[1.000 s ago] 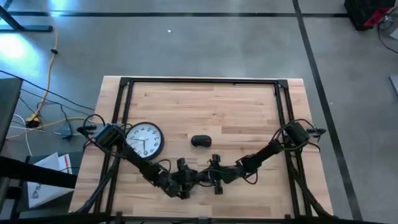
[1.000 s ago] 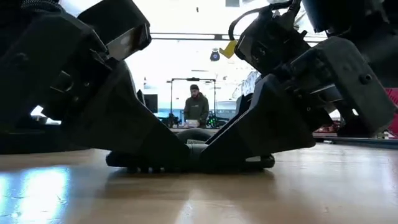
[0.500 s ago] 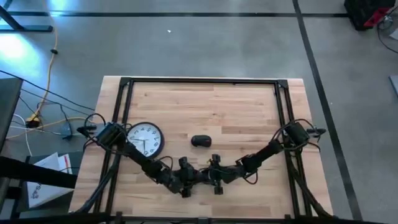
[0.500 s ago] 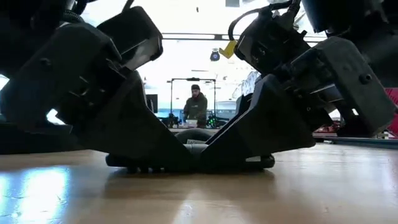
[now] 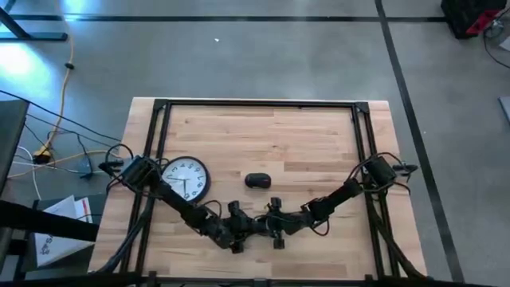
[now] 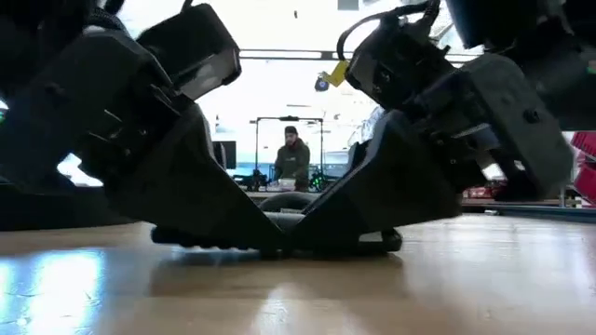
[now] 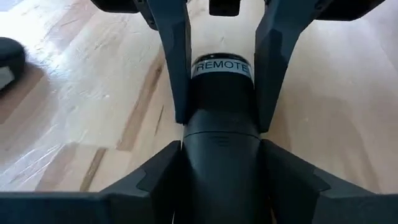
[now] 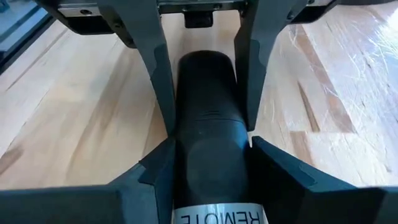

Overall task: Insert battery
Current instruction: Open the remote battery compartment

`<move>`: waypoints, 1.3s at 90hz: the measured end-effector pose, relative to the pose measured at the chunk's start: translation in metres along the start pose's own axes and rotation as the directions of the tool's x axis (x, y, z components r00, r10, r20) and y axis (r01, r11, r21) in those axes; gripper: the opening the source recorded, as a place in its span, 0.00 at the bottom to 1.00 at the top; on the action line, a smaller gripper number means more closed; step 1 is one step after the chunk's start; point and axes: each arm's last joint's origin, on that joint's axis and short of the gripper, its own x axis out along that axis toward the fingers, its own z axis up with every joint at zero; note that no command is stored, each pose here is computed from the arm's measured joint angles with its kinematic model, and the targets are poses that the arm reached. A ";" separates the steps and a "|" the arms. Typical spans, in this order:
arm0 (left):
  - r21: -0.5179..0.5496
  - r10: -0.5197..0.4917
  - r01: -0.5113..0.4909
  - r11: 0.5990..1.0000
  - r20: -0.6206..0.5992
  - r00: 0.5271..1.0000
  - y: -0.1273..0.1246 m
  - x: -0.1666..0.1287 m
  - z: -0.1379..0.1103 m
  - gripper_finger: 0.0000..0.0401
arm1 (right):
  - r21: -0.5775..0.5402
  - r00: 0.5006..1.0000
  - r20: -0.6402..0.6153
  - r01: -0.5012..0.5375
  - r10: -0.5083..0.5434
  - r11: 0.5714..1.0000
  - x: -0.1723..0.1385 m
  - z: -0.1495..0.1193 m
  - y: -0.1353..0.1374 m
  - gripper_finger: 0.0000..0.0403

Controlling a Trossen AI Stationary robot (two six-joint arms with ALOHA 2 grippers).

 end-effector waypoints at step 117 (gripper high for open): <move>0.005 -0.014 0.013 1.000 0.090 0.996 -0.003 -0.002 0.009 0.57 | -0.001 1.000 -0.010 0.006 -0.006 1.000 -0.001 -0.002 0.000 0.37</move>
